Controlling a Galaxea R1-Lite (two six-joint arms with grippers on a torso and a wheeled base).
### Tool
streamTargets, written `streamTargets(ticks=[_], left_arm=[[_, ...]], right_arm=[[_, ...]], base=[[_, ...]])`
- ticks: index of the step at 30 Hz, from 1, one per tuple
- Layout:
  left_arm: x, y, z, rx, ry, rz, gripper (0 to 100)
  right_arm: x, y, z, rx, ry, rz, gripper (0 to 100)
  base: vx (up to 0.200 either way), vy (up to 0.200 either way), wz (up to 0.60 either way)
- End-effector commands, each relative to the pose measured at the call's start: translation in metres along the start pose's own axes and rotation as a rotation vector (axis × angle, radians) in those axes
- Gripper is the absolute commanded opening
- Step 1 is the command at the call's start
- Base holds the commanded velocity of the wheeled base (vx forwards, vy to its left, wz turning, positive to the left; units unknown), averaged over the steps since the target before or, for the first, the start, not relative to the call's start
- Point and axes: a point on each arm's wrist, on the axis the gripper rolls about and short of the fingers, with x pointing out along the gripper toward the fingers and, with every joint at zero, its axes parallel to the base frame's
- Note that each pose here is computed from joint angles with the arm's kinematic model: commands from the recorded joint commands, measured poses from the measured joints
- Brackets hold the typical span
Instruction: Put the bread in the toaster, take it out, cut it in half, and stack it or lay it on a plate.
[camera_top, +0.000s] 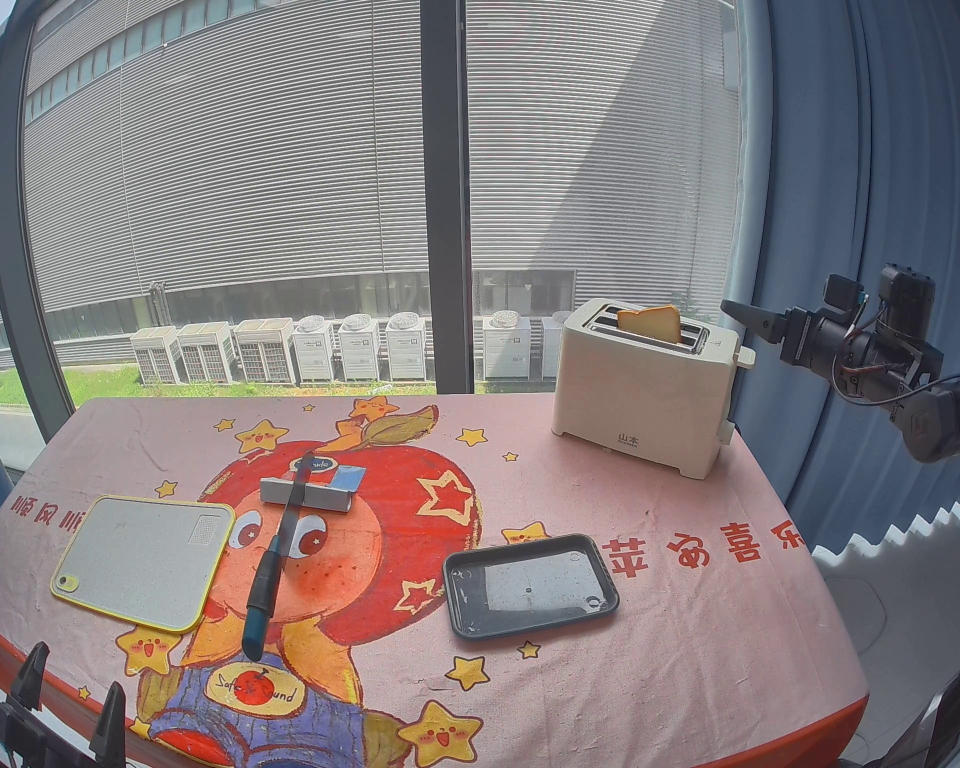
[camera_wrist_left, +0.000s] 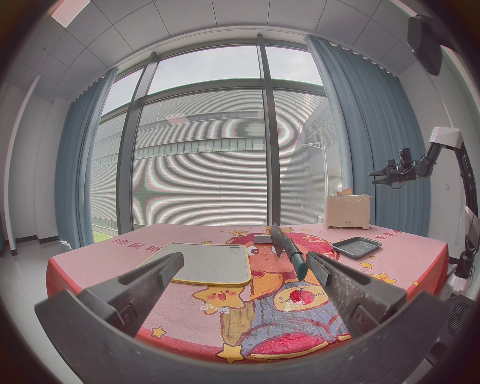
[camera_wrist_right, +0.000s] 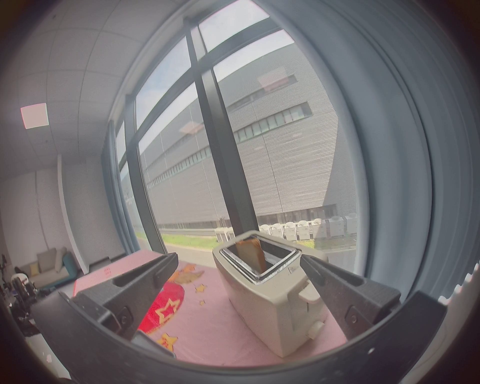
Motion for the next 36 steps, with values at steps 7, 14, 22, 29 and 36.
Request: streamTargets(ticks=[7, 14, 22, 29, 36], left_arm=[[0.0, 0.0, -0.005, 0.0, 0.002, 0.0, 100], [0.0, 0.0, -0.005, 0.0, 0.001, 0.0, 100], [0.0, 0.0, -0.005, 0.0, 0.002, 0.0, 100], [0.0, 0.0, -0.005, 0.0, 0.002, 0.0, 100], [0.0, 0.0, -0.005, 0.0, 0.001, 0.0, 100]], right_arm=[[0.004, 0.006, 0.031, -0.103, 0.122, -0.023, 100], [0.021, 0.019, 0.048, -0.099, 0.14, -0.076, 100], [0.045, 0.036, 0.029, -0.079, 0.301, -0.112, 100], [0.048, 0.025, 0.02, -0.085, 0.318, -0.201, 100], [0.049, 0.024, 0.021, -0.136, 0.304, -0.23, 100]], base=[[0.0, 0.0, 0.0], [0.0, 0.0, 0.0], [0.0, 0.0, 0.0], [0.0, 0.0, 0.0], [0.0, 0.0, 0.0]])
